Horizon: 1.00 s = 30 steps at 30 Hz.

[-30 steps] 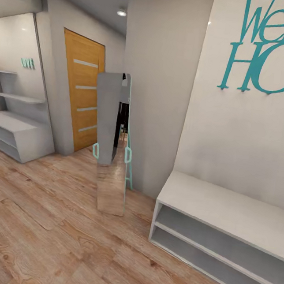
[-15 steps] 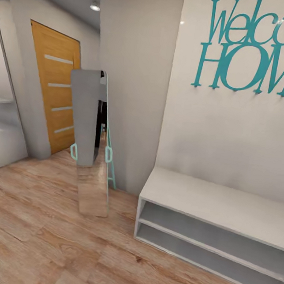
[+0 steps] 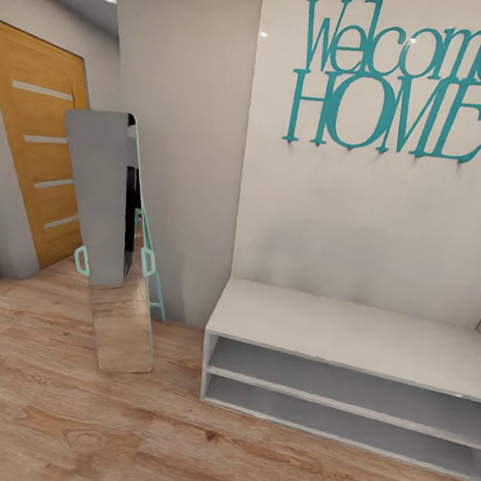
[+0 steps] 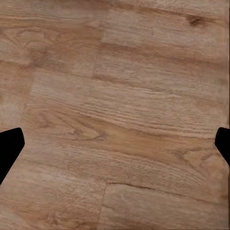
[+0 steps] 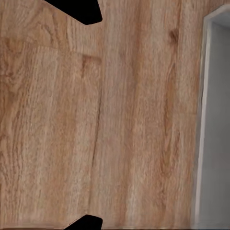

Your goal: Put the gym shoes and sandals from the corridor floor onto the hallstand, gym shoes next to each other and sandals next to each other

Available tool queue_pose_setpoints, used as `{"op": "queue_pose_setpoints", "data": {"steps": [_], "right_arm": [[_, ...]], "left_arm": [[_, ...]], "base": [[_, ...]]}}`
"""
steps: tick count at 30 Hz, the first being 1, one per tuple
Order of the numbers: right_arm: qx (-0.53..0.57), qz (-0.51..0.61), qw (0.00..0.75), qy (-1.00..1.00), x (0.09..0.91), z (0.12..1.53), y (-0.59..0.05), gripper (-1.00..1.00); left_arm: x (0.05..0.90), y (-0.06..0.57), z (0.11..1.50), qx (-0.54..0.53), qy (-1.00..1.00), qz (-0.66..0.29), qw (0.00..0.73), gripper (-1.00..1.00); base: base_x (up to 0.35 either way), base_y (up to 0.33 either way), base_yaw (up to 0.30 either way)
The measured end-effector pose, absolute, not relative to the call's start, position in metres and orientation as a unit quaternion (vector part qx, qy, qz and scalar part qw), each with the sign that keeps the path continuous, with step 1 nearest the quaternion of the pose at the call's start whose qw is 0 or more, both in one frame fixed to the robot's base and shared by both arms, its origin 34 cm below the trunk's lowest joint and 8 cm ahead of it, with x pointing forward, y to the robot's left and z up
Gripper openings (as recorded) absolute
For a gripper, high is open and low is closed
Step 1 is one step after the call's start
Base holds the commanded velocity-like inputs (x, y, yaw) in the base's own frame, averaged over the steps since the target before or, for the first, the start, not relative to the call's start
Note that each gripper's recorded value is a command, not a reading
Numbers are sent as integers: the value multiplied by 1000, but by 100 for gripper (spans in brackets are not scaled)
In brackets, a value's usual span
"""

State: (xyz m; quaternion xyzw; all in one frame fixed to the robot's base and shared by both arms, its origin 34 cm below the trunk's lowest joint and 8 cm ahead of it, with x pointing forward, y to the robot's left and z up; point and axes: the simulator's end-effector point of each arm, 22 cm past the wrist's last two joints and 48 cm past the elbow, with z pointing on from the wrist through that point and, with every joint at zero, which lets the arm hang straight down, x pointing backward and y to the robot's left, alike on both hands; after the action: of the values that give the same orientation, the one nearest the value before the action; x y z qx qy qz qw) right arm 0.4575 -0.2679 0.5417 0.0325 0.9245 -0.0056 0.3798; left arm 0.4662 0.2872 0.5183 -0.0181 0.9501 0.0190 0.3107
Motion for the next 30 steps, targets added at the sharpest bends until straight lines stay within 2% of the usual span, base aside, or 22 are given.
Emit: {"op": "queue_pose_setpoints", "data": {"steps": [6,11,16,30], "right_arm": [[35,-9,384,923,460,544,-273,100],[55,-33,386,920,459,547,-311,100],[87,-51,386,917,456,548,-341,100],[97,-56,385,916,454,548,-348,100]], "left_arm": [[464,293,519,-20,949,23,314,100],[461,296,517,-20,949,25,313,100],[458,297,516,-19,950,26,311,100],[460,301,517,-21,948,29,315,100]], "base": [[115,-21,-300],[231,-125,-300],[162,-214,-300],[21,-267,-300]]}}
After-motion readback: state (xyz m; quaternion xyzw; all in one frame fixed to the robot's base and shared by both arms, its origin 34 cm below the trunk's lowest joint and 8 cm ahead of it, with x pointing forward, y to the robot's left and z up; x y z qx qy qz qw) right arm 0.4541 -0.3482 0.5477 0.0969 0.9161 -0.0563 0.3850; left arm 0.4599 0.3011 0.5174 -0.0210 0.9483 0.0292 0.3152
